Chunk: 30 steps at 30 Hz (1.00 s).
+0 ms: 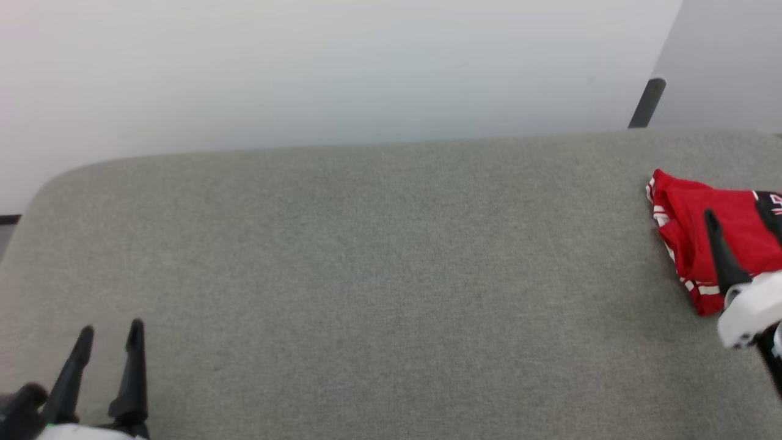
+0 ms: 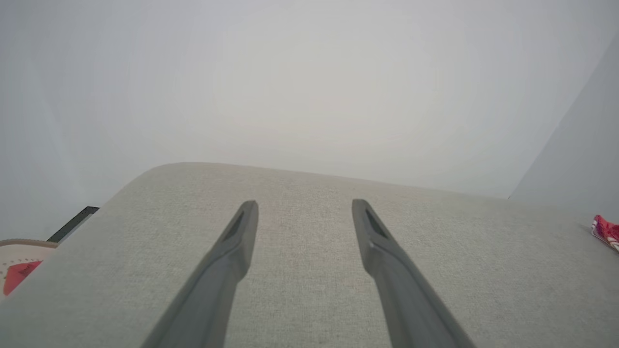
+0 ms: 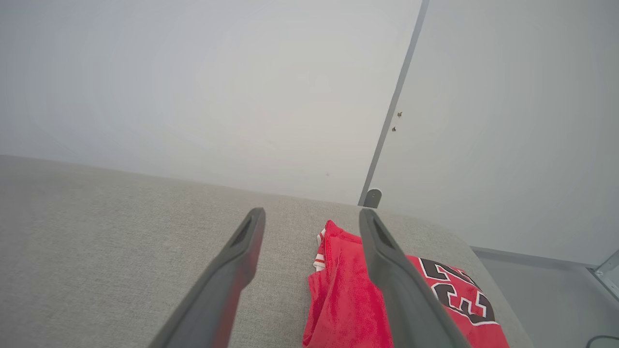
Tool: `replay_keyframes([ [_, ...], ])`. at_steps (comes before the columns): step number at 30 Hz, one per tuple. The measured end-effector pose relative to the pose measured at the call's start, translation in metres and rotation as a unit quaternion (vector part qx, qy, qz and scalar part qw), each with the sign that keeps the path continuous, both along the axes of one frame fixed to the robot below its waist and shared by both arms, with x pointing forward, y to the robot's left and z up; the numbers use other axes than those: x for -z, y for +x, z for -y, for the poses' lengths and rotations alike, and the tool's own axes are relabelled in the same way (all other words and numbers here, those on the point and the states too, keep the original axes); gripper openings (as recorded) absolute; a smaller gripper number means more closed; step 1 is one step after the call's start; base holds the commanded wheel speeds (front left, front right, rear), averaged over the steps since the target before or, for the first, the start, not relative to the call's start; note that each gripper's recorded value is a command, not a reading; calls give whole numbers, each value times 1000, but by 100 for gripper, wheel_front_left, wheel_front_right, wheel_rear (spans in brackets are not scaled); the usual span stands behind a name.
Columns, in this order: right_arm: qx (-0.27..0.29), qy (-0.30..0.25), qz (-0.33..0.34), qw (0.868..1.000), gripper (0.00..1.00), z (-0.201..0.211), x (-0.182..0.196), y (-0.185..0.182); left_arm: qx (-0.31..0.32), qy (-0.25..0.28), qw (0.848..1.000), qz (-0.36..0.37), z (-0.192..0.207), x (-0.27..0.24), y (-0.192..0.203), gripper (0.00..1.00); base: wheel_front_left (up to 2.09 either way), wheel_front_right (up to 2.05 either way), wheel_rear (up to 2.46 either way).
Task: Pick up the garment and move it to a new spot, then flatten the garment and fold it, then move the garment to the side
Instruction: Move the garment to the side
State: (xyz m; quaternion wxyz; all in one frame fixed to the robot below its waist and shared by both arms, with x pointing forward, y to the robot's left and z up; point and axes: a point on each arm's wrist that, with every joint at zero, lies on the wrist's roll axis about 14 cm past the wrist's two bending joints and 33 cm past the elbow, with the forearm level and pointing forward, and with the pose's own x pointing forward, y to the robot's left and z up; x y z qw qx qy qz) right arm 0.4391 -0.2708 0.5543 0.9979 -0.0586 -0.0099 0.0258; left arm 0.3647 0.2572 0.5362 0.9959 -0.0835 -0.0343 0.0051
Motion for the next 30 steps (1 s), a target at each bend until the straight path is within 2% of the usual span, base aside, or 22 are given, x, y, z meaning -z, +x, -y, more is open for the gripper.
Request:
replay_keyframes([
  [9,-18,22,34,999,100,-40,-4,-35,-34,11,999,11,-23,-6,-30,100,0,0,0],
  [17,-31,36,31,998,100,-70,1,-59,-48,5,999,11,-31,-2,-45,100,0,0,0],
  [30,-21,47,25,998,100,-73,8,-81,-57,-31,998,27,-32,-1,-58,100,0,0,0],
])
